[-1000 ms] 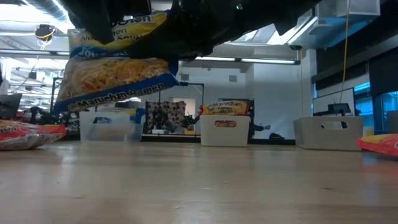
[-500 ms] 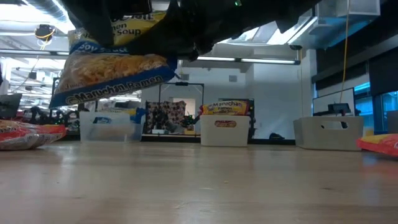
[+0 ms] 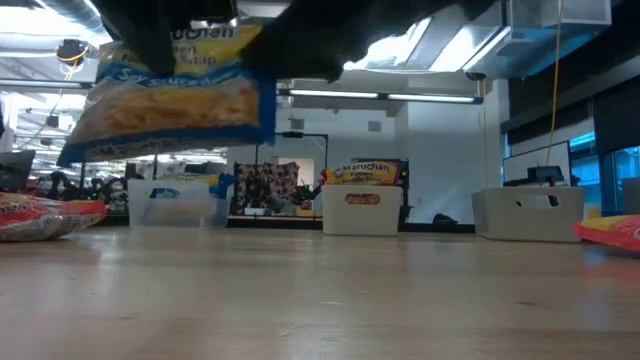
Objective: Sort Maruchan noodles
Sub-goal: Put the blue noodle pack into the transparent bin
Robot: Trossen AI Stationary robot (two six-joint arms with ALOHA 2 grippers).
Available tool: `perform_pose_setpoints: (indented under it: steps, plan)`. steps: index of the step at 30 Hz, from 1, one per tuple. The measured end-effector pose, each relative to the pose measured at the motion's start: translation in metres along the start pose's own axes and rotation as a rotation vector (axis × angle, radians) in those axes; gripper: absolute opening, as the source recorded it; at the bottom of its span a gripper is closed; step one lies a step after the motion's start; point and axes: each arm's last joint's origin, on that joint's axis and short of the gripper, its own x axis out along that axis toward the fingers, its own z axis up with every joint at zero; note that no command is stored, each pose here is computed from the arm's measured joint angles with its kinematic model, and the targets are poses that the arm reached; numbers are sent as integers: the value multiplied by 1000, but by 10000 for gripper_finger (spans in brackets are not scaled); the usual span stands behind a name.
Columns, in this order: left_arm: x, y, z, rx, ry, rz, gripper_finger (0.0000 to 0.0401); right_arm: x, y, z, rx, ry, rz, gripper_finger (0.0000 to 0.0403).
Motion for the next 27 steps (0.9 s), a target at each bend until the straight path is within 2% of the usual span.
perform_pose_setpoints:
  steps: [7,10,14,20,27]
  plan:
    - [-19,2,-7,7,10,49,85,-27,-2,0,71,170,9,183]
    - [-34,8,-11,1,3,96,82,-26,4,-15,73,239,12,182]
    - [-58,19,-19,5,1,180,81,-25,15,-38,111,250,4,179]
    - [-93,48,-32,20,23,368,82,-27,28,-64,176,168,-33,179]
    - [-120,82,-37,169,68,685,82,-31,34,-79,257,122,-40,179]
